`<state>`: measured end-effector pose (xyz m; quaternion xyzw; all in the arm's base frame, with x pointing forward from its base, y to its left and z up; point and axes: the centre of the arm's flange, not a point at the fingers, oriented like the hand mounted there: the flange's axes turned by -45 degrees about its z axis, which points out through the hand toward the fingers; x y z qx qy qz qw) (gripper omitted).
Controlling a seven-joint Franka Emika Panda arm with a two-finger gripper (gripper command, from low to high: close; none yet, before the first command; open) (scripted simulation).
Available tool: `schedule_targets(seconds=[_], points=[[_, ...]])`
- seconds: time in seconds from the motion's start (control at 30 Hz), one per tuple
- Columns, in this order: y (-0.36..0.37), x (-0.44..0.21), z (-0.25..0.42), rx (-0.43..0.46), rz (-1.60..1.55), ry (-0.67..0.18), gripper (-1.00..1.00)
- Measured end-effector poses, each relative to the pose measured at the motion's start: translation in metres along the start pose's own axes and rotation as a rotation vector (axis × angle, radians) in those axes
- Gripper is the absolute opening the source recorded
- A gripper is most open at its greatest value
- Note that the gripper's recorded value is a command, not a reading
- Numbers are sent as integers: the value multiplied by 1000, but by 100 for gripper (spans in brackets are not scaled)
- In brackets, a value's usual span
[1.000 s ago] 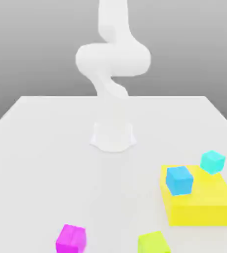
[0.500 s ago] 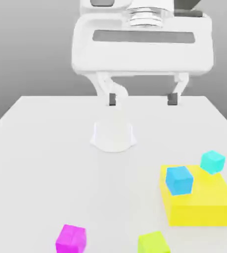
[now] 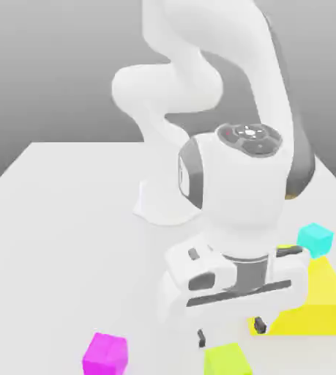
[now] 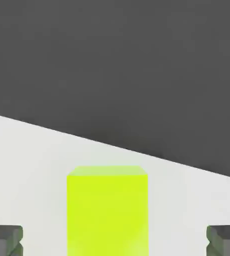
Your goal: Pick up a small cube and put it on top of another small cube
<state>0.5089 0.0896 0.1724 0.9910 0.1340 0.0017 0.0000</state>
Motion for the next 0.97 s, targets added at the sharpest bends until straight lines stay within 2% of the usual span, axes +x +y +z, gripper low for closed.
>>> schedule_targets(seconds=[0.07,0.1,0.3,0.47,0.7,0.83,0.87,0.97], points=[[0,-1,28,0,-1,-3,0],[-1,-2,36,0,-1,-3,-100],[-1,-2,40,0,-1,-3,-100],[-1,-1,-13,1,-1,-3,-100],[148,-56,-72,-4,351,-5,-100],[172,-69,-35,1,413,-3,-100],[172,-70,-23,1,416,-3,100],[172,-70,-23,1,416,-3,100]])
